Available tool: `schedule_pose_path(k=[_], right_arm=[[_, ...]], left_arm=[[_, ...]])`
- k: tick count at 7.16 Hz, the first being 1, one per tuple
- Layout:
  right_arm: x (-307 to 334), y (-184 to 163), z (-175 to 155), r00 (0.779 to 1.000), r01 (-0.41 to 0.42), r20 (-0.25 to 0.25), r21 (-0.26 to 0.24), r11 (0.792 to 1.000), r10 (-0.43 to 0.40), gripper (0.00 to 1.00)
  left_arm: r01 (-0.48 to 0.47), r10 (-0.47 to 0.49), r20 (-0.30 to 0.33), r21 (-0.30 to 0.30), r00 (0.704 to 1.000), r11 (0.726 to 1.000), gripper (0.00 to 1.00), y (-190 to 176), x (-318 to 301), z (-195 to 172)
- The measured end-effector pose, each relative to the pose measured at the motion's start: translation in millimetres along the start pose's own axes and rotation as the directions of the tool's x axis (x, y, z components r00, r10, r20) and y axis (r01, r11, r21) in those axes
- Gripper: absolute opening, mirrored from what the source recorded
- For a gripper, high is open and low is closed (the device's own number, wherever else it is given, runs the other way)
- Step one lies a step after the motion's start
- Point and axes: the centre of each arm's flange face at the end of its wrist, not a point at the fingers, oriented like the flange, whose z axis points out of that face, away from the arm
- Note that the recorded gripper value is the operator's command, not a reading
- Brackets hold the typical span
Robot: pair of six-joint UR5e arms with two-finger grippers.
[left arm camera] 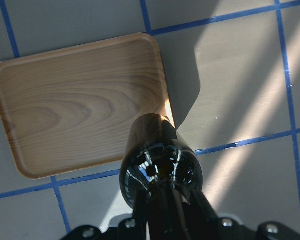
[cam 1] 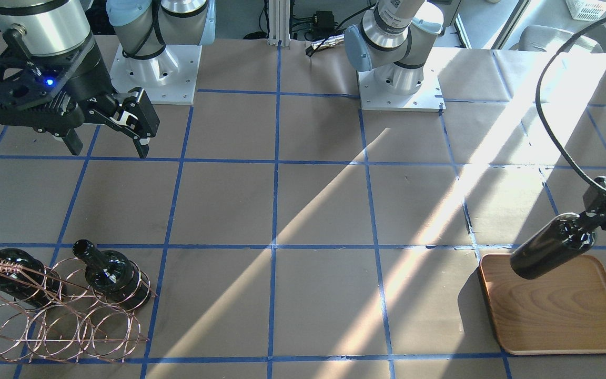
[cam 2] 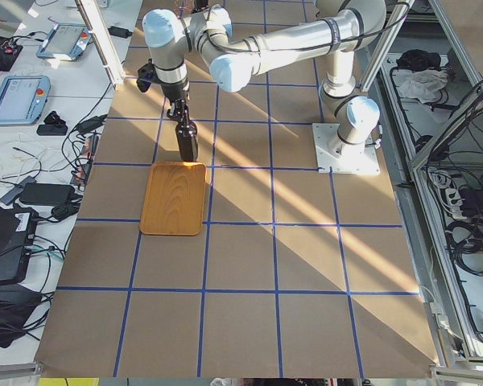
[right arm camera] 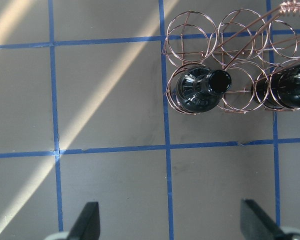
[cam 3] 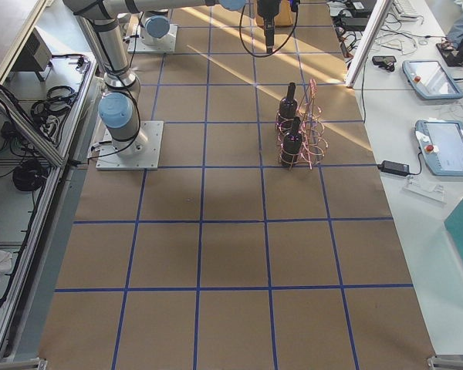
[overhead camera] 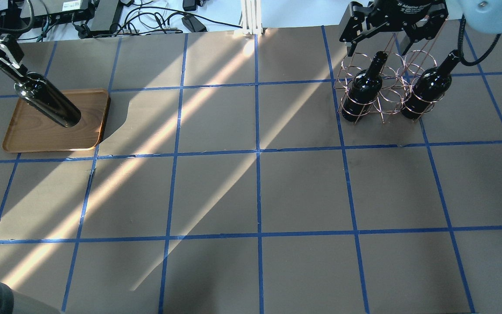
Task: Take wine from basket and place on tray
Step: 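Lower the bottle onto the wooden tray with the left gripper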
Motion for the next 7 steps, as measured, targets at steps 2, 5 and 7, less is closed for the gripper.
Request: schedule_pose_path(k=[2,5,7], right_arm=[[0.1,0.8,0.4,1.000,0.000,0.000,-0.001,1.000,0.000,1.00],[-0.4,1.3,-0.1,1.000,0.001,-0.001,0.001,1.000,-0.001,1.00],[-0.4,1.5,-0.6,1.000,0.001,-0.001,0.002,1.000,-0.001,1.00]], left_arm=[[0.004,-0.004,-0.004,-0.013,1.000,1.000,0.00,-3.8,-42.5,20.4],[0.026,-0.026,0.005,0.000,1.000,1.000,0.00,-11.8,-84.7,55.7],[0.024,-0.025,0.012,0.015,1.000,1.000,0.00,-17.4,-93.2,66.5]])
